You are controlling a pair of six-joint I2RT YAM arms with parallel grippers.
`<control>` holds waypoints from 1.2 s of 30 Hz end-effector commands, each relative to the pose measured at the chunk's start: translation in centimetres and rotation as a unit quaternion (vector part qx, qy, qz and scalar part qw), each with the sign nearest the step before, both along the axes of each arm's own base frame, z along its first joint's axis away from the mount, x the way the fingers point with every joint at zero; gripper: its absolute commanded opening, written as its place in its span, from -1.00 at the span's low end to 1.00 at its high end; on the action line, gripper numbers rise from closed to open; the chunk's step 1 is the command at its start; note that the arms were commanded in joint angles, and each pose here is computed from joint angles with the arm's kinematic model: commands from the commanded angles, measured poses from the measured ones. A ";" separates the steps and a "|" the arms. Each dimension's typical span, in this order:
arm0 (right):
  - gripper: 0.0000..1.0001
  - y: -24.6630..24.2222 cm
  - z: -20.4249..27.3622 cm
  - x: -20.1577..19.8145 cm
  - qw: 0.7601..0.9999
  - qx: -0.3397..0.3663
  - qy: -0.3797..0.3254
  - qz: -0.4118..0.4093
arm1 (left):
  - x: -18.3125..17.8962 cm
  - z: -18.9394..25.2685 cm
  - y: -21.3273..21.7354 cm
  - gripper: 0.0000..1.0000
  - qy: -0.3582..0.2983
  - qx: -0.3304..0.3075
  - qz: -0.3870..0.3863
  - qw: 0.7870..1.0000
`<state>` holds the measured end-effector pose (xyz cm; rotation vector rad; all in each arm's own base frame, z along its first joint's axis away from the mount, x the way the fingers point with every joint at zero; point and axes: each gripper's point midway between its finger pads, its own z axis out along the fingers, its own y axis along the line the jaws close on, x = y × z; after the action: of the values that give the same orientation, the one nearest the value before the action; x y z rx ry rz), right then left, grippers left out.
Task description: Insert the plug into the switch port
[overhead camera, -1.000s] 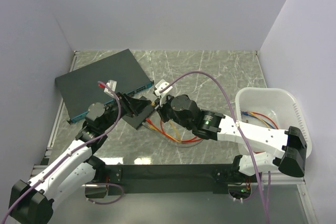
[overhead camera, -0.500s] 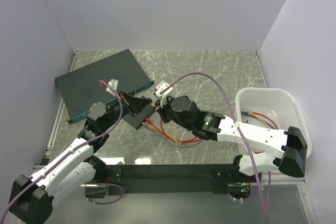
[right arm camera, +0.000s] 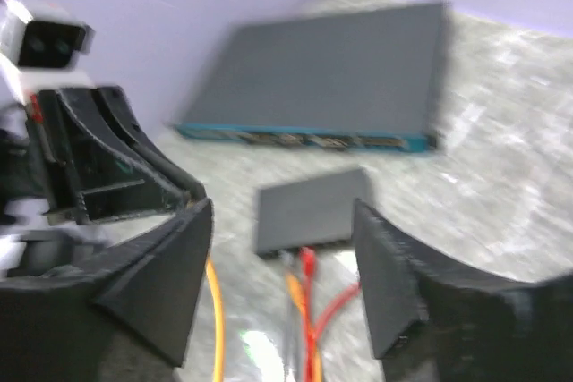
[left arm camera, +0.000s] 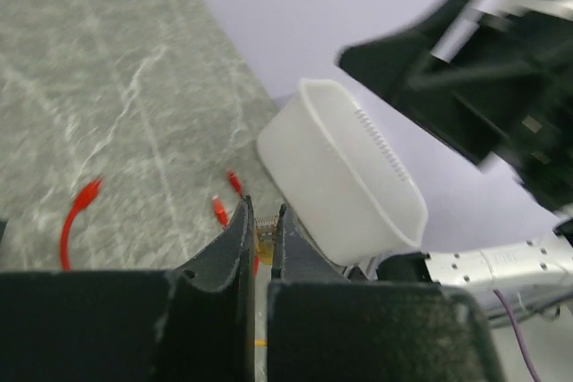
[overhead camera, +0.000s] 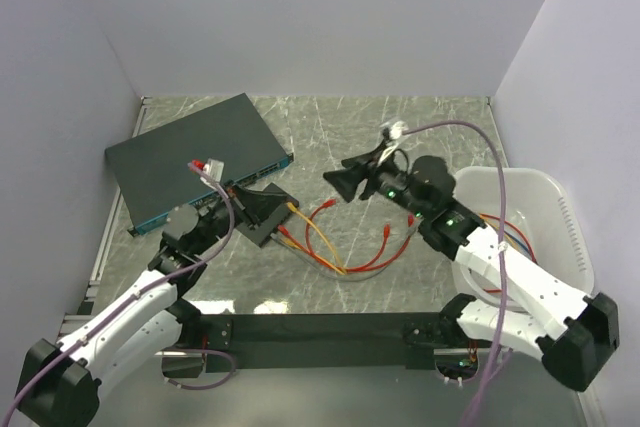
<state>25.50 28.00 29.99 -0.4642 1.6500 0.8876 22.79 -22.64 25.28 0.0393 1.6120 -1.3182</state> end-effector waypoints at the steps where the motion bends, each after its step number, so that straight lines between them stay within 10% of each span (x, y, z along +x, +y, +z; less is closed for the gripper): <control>1: 0.36 0.7 2.6 -3.1 0.981 0.104 0.025 0.163 | -2.9 4.9 -0.1 -0.99 -0.146 -0.018 -0.047 0.988; 12: -0.11 1.2 4.0 -6.7 0.914 0.192 0.070 0.351 | -6.3 8.6 -1.0 -0.99 -0.241 -0.018 -0.128 0.962; 36: -0.18 5.3 2.3 -7.5 0.917 0.135 0.089 0.365 | -5.7 10.2 -1.7 -0.99 -0.238 -0.047 -0.138 0.960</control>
<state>17.77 32.74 30.47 -0.8189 1.5479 1.7523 17.93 -24.54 32.40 0.4683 1.2713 -1.4539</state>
